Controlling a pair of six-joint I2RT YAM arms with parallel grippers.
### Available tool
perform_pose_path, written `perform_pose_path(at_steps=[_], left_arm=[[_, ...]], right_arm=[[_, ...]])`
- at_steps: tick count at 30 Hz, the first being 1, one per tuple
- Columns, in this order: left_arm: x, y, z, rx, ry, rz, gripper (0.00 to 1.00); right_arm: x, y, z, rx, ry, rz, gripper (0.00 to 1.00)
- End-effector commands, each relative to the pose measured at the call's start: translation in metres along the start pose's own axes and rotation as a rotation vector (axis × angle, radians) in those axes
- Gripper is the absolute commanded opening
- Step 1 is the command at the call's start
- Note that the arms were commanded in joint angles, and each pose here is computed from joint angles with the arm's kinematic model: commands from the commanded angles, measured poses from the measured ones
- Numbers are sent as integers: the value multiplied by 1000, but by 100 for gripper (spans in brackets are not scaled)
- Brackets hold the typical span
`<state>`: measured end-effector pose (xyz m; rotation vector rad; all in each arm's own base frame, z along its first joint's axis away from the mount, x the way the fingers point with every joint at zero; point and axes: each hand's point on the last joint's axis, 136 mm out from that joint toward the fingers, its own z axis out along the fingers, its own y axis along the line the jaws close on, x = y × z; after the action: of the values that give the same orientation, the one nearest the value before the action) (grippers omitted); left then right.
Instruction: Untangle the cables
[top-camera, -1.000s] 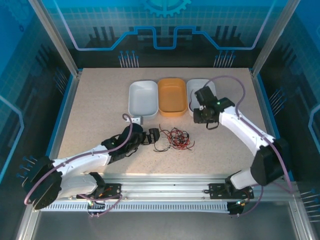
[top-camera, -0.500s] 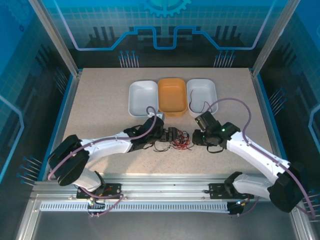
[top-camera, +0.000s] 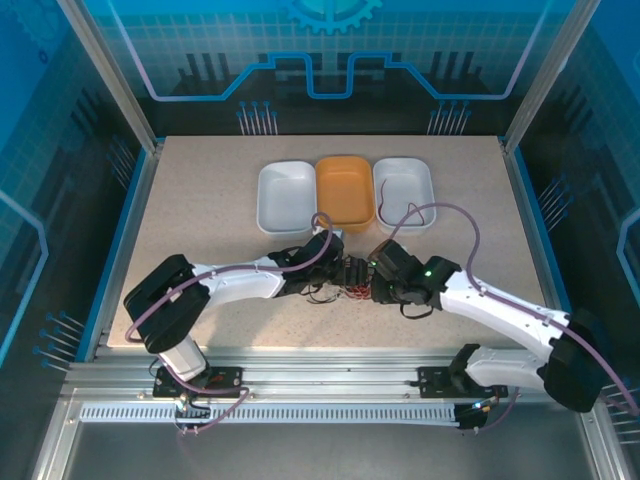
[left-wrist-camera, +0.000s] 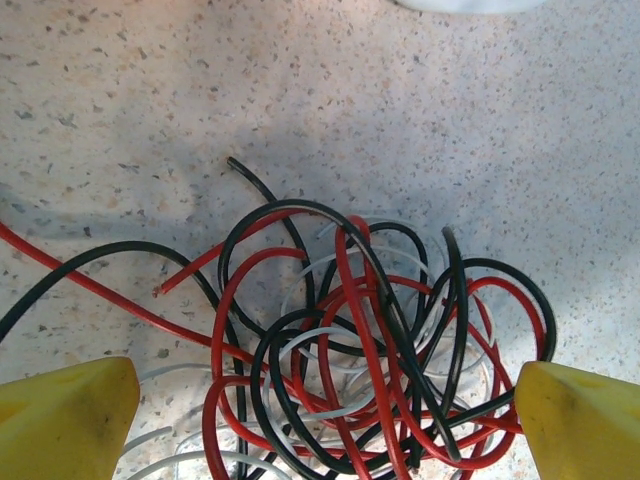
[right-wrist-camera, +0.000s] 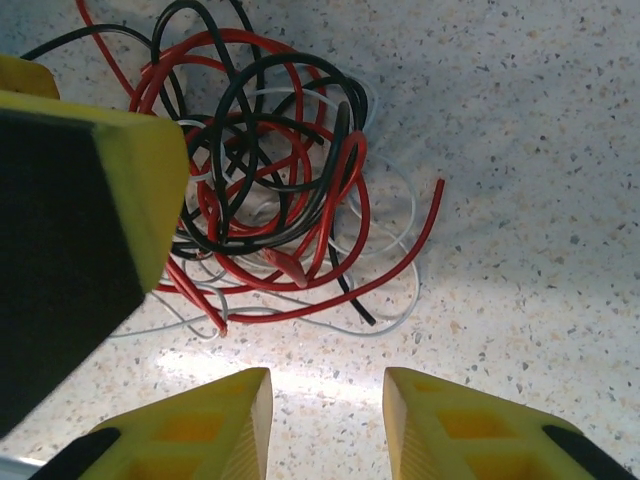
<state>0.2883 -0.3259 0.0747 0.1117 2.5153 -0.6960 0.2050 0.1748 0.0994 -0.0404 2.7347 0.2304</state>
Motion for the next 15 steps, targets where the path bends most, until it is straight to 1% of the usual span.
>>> perform_pose_path(at_steps=[1, 4, 6, 9, 12, 15], left_arm=[[2, -7, 4, 21, 12, -27, 97], [4, -3, 4, 9, 11, -38, 96], [5, 3, 4, -12, 6, -50, 95], [6, 8, 2, -28, -1, -58, 94], [6, 10, 3, -34, 0, -60, 94], [7, 10, 3, -34, 4, -59, 94]], right_arm=[[-19, 9, 0, 29, -63, -18, 36], [-22, 12, 9, 43, -58, -31, 36], [-31, 19, 9, 39, -73, -34, 36], [-34, 17, 14, 71, -73, -38, 36], [-37, 14, 20, 93, -64, -26, 33], [-38, 14, 23, 98, -55, -21, 27]])
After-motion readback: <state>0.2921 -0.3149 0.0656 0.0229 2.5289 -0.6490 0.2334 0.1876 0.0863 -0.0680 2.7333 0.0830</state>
